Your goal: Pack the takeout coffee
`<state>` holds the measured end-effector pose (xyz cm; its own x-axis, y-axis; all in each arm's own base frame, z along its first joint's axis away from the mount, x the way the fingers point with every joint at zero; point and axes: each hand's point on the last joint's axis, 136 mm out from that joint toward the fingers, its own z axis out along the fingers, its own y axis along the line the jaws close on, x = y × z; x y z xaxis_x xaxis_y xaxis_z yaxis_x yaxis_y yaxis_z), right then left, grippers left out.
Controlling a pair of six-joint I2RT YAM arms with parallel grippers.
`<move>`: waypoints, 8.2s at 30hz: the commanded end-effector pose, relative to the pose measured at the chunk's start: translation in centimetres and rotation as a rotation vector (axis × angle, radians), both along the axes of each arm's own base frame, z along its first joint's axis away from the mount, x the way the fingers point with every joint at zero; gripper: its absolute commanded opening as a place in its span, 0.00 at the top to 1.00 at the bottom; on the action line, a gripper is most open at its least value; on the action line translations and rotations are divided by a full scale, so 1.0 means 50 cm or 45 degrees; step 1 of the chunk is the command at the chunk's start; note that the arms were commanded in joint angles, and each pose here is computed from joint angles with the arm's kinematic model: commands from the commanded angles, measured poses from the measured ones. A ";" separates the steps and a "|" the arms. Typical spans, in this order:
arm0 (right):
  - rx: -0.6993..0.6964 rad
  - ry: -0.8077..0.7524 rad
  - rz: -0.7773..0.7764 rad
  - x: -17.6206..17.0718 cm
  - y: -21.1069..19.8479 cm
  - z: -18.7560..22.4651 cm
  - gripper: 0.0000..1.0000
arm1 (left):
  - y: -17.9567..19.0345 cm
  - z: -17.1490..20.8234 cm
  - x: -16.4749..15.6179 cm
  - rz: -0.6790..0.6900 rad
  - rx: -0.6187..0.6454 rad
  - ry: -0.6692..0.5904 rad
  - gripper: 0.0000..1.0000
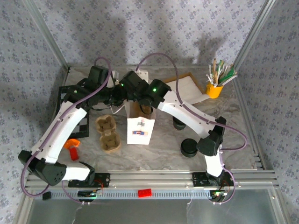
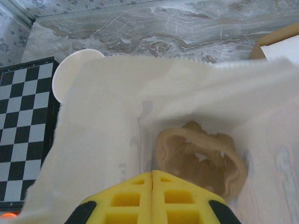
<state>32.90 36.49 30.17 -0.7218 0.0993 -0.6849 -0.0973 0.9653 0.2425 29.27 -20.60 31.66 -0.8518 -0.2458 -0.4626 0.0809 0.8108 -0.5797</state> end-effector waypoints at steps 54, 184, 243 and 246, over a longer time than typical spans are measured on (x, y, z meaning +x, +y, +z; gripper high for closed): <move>-0.124 0.379 -0.227 0.018 -0.032 -0.266 1.00 | 0.036 0.001 -0.020 0.114 -0.228 0.031 1.00; -0.146 0.154 0.131 -0.016 -0.007 -0.113 1.00 | 0.023 0.002 0.000 -0.042 0.030 -0.109 1.00; -0.137 0.405 0.091 0.087 0.008 -0.380 1.00 | 0.029 -0.023 0.023 0.072 0.023 -0.077 1.00; -0.179 0.430 0.095 0.083 0.014 -0.430 1.00 | 0.029 -0.027 0.022 0.072 0.028 -0.073 1.00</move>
